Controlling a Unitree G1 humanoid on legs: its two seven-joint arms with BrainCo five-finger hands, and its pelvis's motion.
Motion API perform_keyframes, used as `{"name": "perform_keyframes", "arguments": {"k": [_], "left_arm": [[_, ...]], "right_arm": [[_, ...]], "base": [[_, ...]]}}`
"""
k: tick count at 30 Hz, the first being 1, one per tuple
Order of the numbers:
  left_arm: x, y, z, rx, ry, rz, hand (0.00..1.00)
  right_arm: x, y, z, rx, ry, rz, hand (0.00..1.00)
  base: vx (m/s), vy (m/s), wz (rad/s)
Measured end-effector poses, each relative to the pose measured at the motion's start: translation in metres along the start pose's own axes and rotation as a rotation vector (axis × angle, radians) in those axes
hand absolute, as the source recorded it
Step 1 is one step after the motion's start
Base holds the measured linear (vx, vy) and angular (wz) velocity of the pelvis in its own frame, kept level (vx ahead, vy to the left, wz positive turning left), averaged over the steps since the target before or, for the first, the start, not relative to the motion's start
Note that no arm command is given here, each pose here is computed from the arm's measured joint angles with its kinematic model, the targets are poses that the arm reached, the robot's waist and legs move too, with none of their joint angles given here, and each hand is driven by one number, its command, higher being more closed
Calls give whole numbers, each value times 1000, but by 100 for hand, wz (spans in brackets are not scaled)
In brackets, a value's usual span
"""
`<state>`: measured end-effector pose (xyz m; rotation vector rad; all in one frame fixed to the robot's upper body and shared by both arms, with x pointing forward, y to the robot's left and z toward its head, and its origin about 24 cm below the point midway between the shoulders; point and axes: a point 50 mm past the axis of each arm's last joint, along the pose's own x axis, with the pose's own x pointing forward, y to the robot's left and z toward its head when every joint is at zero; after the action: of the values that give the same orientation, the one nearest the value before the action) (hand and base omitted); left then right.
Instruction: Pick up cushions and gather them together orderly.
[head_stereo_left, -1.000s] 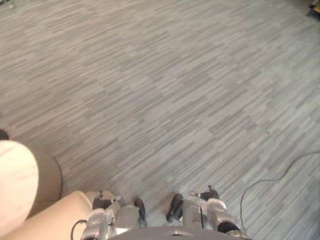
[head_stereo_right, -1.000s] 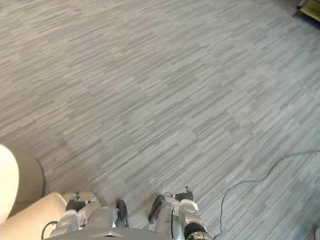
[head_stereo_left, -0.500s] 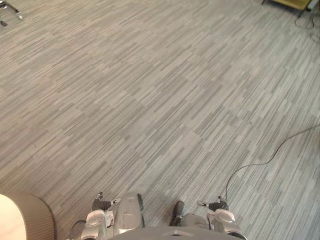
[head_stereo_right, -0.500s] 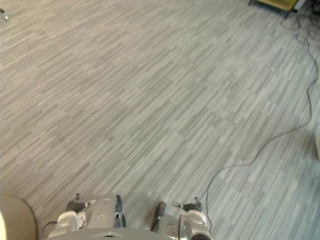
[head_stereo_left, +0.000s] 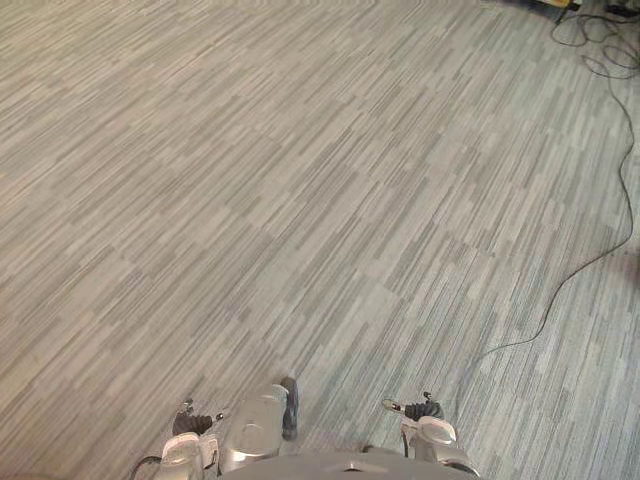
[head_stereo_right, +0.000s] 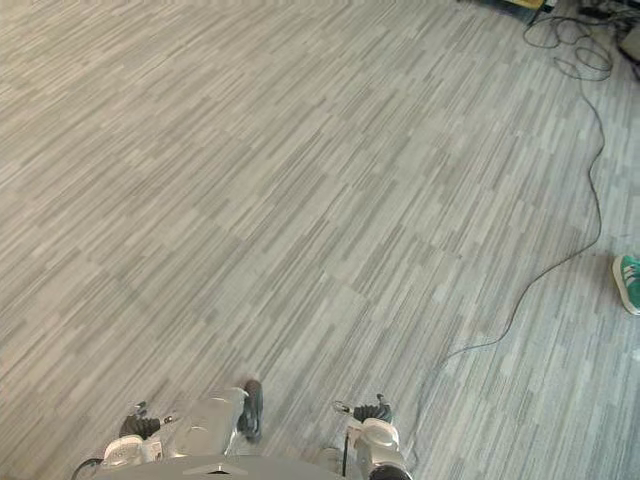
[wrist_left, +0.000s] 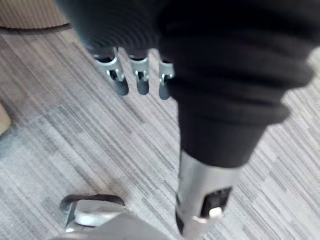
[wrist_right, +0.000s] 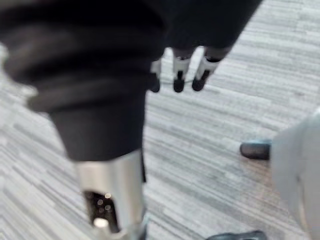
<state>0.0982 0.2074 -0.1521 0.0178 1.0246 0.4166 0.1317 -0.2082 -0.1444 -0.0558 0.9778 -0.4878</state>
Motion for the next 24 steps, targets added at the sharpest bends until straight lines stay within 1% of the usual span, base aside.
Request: {"name": "perform_keyframes", "arguments": {"k": [2,5,10,15,17,18,19,21,24], "left_arm": [[0,3,-1,20,1,1,0],[0,5,-3,36,12,4,0],[-1,0,-1,34,5,-7,0],[-1,1,-4,63,11,-12,0],[-1,6,-9,73,25,-1,0],[-1,5,-12,69,38,-2,0],[-3,-5,-18,62,67,-22,0],[-6,-15,-22,49,81,-44,0],[-5,-13,-19,30,77,-34,0]], "right_arm": [[-3,2,-8,6,19,8,0],[-2,-1,-1,20,-12,1,0],[0,-6,6,14,-30,-13,0],[4,-3,19,9,-63,19,0],[4,-9,13,-1,-46,13,0],[6,-13,17,2,-56,4,0],[9,-22,26,-24,-84,-16,0],[11,-31,25,-40,-78,-37,0],[11,-35,18,-35,-49,-49,0]], "base": [[265,51,-14],[300,1,-19],[285,-79,-28],[360,-228,-16],[427,-310,16],[333,-238,-8],[391,-283,-17],[422,-277,-30],[386,-225,-27]]}}
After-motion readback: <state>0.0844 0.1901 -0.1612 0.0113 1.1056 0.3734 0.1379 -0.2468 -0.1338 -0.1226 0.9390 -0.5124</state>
